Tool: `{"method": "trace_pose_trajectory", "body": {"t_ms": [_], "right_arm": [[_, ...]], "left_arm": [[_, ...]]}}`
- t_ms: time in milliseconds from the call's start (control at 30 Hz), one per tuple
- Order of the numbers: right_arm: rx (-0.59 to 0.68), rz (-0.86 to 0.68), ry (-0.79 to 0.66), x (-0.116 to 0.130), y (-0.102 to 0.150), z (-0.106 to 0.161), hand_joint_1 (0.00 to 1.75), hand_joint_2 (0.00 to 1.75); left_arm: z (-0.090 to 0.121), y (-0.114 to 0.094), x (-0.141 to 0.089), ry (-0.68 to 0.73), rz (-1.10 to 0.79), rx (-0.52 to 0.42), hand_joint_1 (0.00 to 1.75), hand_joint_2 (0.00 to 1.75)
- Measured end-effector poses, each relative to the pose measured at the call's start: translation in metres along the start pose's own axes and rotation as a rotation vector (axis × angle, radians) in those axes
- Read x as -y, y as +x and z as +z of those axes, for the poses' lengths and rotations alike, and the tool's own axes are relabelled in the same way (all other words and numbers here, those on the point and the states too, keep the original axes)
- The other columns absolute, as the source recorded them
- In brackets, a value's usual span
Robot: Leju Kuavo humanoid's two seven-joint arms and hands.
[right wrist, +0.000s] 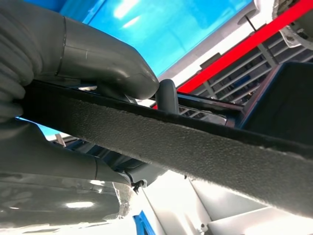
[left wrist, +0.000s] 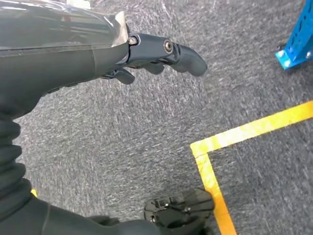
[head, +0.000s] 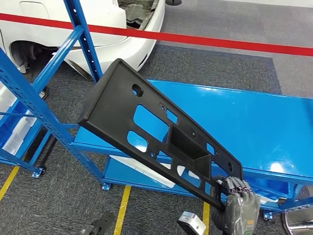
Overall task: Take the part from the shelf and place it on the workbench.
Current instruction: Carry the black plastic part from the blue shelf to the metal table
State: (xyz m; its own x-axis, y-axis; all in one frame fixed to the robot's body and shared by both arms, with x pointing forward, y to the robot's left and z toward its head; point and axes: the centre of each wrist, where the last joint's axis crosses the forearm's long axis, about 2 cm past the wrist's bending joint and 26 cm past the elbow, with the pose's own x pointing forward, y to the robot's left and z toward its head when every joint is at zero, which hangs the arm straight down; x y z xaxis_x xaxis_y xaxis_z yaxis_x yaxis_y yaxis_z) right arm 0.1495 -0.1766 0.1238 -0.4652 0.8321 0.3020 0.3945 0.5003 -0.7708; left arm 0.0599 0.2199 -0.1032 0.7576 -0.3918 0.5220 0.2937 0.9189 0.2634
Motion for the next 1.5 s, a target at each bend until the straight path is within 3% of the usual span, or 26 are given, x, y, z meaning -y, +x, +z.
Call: {"method": "trace_pose_trajectory", "body": {"t_ms": [1500], "right_arm": [[-0.008,-0.020,0.034,-0.0067,0.0012,0.0042,1.75,1.75]], "left_arm": [[-0.0018,0.0039,-0.0009,0.004,-0.022,0.003,0.00,1.75]]}}
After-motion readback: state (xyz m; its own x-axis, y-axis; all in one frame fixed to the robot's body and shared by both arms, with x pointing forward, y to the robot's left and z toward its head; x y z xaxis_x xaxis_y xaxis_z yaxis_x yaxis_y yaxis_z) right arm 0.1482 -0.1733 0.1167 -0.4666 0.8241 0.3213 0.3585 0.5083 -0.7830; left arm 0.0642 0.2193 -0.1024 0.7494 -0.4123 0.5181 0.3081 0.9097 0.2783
